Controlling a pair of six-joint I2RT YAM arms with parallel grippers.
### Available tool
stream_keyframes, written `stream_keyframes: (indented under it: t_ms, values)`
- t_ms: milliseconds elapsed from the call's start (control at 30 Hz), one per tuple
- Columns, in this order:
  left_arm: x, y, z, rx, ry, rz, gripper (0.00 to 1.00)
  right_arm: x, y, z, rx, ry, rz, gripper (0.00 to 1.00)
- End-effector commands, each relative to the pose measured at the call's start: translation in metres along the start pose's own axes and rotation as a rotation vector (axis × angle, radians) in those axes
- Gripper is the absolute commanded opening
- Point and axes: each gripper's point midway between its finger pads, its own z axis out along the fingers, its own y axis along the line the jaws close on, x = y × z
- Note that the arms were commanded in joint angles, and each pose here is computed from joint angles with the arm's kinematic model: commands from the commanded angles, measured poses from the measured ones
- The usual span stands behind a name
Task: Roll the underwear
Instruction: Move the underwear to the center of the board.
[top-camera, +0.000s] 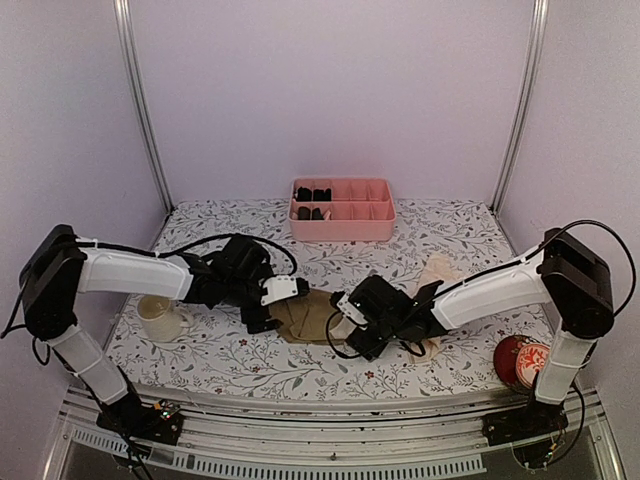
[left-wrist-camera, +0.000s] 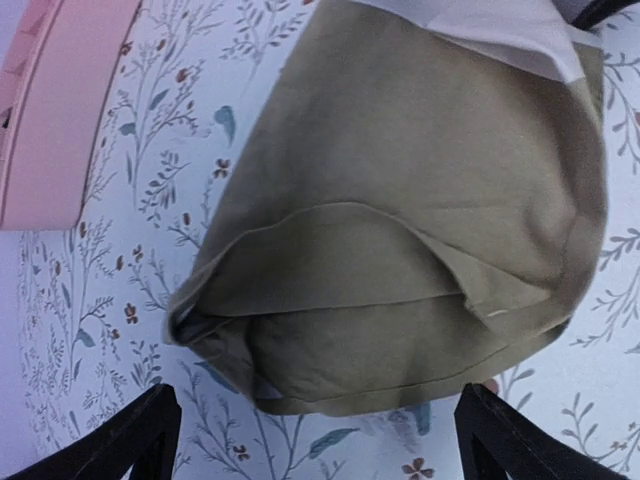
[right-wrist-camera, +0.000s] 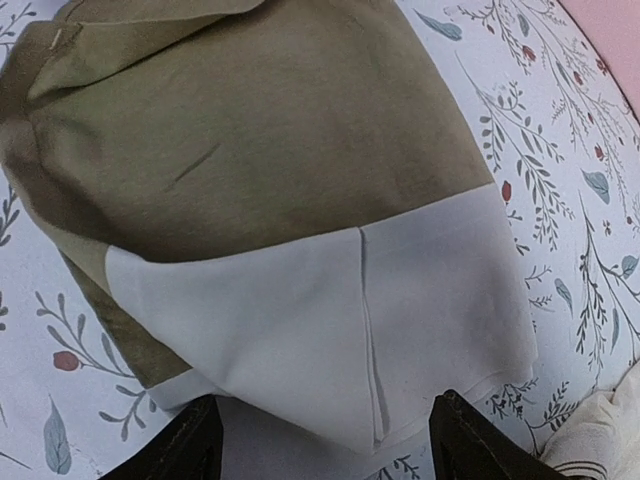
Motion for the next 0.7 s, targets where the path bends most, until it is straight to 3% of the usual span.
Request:
stream_keyframes:
  t_ms: [0,267,667]
  values:
    - [-0.005,-0.033,0.003,0.067,-0.022,0.035,0.98,-0.009,0.014,0.0,-0.005,-0.025,-0.06,0.73]
    - [-0.016,-0.056,0.001,0.088,-0.066,0.083,0.98,0.013,0.017,-0.002,0.004,0.019,-0.121,0.74]
    - [0.003,-0.053,0.034,0.004,0.059,0.087,0.99,0.024,0.024,-0.015,-0.053,0.029,-0.121,0.75]
